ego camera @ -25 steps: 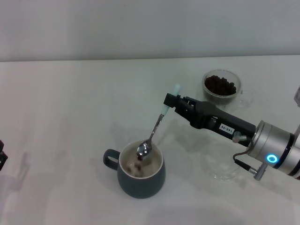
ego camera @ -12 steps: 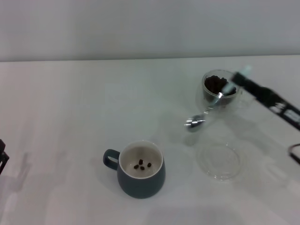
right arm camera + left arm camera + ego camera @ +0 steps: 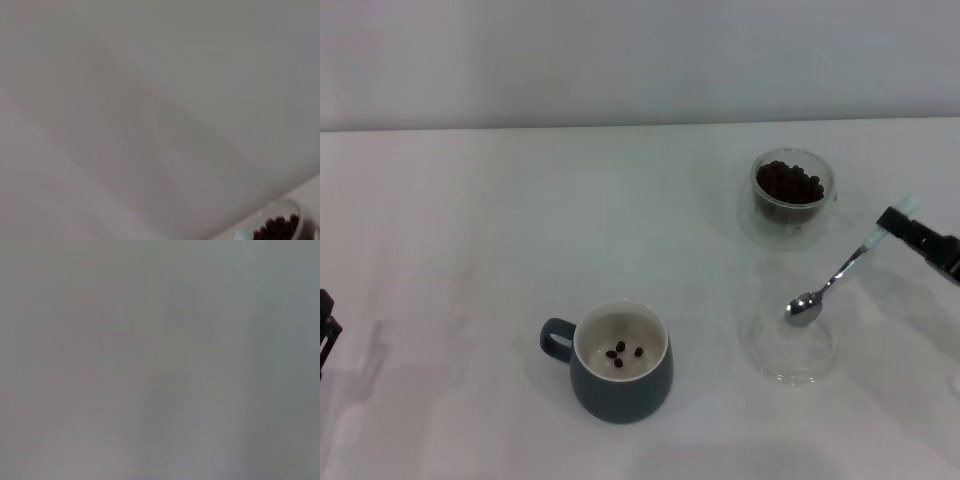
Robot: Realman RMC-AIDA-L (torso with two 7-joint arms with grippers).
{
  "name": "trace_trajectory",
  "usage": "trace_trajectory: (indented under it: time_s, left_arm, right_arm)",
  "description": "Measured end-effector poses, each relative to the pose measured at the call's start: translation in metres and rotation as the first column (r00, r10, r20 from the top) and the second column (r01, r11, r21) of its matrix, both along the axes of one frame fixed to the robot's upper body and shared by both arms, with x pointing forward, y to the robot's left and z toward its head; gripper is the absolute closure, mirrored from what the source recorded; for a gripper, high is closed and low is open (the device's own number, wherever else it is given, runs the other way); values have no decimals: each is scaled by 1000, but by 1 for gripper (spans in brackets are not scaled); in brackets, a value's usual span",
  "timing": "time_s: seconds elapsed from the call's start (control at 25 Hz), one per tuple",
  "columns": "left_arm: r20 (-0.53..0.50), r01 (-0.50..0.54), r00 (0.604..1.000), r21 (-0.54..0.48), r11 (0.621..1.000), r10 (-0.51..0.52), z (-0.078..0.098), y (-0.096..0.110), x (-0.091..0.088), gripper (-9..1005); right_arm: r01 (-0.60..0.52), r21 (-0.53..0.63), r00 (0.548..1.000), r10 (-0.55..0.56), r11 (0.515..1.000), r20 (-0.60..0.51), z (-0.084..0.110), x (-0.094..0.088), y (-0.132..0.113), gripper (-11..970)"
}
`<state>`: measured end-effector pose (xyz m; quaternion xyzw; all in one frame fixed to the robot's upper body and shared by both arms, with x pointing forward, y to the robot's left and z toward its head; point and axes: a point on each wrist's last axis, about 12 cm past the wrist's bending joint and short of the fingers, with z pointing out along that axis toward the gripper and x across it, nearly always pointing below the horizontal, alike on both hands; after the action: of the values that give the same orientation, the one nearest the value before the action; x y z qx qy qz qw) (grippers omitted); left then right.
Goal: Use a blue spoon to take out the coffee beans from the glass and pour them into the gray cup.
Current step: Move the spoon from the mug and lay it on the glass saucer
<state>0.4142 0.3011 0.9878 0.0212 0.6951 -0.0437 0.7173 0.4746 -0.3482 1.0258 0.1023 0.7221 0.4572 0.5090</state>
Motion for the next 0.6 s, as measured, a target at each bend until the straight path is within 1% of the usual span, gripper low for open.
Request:
trace_trajectory:
  time_s: [0.24, 0.36, 0.6]
  left_arm:
    - [-8, 13, 1000, -1, 1000, -13, 0, -3, 5, 117]
    - [-8, 12, 1000, -1, 1000, -12, 0, -3, 6, 117]
    - [-10, 5, 1000, -2, 1000, -5, 0, -2, 5, 117]
  right_arm:
    - [-81, -88, 996, 78, 993, -39, -5, 11, 12, 817]
    - [-97, -120, 994, 91, 988, -60, -7, 18, 16, 817]
    - [-114, -148, 993, 107, 982, -52, -7, 24, 22, 815]
